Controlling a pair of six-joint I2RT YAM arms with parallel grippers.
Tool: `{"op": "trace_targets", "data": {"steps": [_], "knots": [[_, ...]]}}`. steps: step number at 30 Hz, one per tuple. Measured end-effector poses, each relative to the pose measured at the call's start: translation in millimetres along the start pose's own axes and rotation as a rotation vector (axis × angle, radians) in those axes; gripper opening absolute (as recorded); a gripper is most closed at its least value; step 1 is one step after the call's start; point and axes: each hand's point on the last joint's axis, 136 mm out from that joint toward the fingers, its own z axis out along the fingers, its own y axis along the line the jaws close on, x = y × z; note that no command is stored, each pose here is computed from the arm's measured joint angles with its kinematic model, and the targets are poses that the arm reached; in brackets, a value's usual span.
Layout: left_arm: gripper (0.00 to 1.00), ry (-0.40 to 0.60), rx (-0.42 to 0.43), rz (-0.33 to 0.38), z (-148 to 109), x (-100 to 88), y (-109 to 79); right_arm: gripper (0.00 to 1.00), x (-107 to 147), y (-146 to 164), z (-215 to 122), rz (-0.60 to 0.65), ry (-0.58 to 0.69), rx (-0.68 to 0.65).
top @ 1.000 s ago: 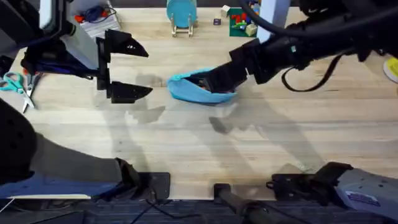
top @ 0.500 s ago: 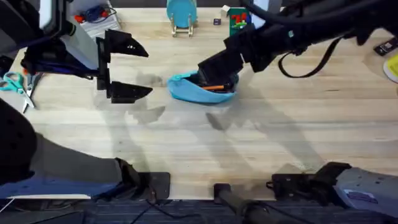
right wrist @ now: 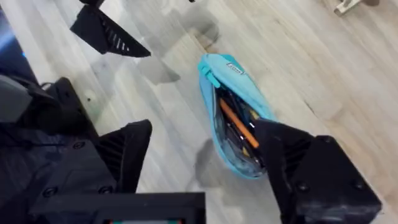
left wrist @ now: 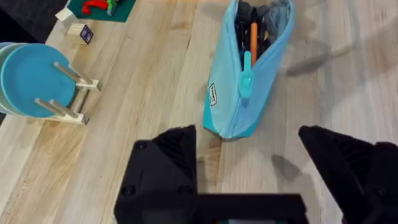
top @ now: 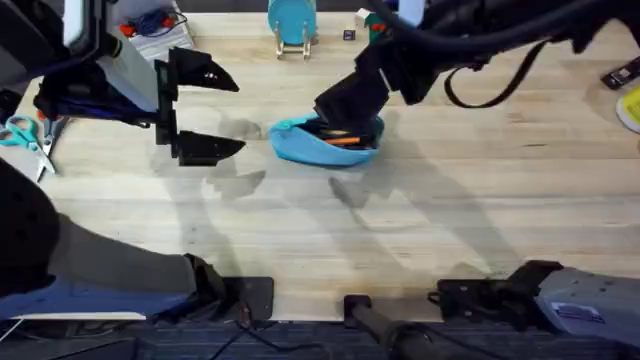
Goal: Unzip the bag, pick up the pens from the table one at a time and place them inside, then zip the bag closed.
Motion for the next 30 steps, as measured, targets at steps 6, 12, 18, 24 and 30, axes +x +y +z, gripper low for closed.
{"op": "trace_targets", "data": {"steps": [6, 12, 18, 24, 30], "knots": [[0.995, 0.000, 0.000, 0.000, 0, 0.0, 0.0, 0.997, -1, 4, 15, -0.102, 0.037, 0.018], [0.995, 0.000, 0.000, 0.000, 0, 0.0, 0.0, 0.997, -5, 12, 31, -0.222, 0.052, 0.011], [0.995, 0.000, 0.000, 0.000, 0, 0.0, 0.0, 0.997, -12, 16, 39, -0.329, 0.037, 0.028], [0.995, 0.000, 0.000, 0.000, 0, 0.0, 0.0, 0.995, -26, 20, 40, -0.426, -0.013, 0.039], [0.994, 0.000, 0.000, 0.000, 0, 0.0, 0.0, 0.996, -25, 24, 42, -0.559, -0.009, 0.036]]}}
